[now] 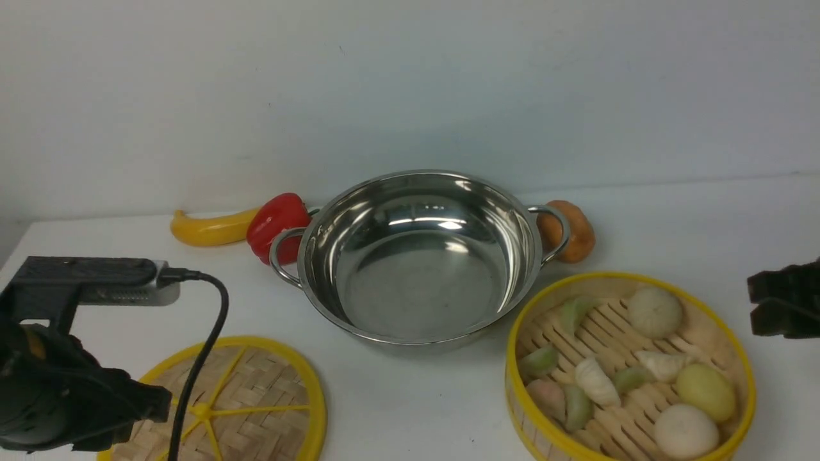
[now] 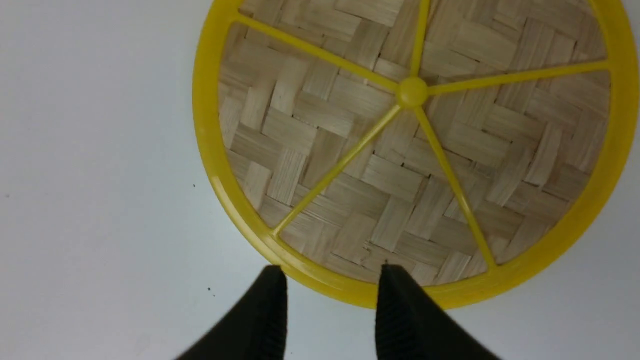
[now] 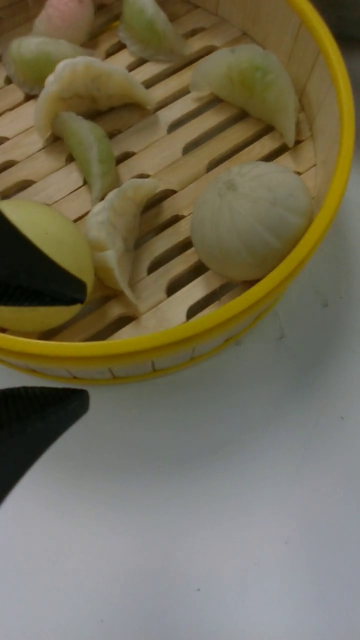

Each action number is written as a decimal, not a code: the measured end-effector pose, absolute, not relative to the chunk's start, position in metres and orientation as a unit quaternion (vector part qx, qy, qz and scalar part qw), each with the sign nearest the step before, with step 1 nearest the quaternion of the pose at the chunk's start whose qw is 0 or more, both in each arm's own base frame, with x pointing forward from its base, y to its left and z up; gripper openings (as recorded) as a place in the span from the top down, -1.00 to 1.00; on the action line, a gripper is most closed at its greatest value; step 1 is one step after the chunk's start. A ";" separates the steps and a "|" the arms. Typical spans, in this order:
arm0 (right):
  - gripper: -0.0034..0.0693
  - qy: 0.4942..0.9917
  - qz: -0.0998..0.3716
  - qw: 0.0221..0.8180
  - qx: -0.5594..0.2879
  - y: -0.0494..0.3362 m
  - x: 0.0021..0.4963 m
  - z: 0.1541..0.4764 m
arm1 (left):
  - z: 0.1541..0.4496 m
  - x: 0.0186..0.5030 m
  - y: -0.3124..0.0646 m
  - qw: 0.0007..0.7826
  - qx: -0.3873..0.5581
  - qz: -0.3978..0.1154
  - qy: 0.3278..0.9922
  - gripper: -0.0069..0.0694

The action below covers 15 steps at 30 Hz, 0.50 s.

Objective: Place the steamer in the pot on the white table, and put the lid on the steamer.
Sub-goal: 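Reach for and grasp the rim of the bamboo steamer holding the buns with the right gripper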

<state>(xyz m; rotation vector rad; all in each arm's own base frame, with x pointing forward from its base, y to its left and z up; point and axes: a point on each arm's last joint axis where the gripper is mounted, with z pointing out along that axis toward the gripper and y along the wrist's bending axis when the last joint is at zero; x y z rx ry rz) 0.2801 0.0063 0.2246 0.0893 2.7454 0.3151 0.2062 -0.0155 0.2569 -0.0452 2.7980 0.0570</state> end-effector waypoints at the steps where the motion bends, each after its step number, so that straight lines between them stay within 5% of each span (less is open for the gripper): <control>1: 0.24 0.976 0.113 0.182 0.029 0.006 0.284 0.223 | 0.255 0.208 -0.016 0.166 -0.015 0.021 0.986 0.19; 9: 0.22 0.983 0.104 0.144 -0.035 0.033 0.303 0.204 | 0.252 0.213 -0.016 0.172 -0.011 0.021 0.985 0.19; 15: 0.22 0.989 0.050 0.131 -0.055 0.045 0.309 0.200 | 0.255 0.220 -0.017 0.209 -0.009 0.014 0.978 0.19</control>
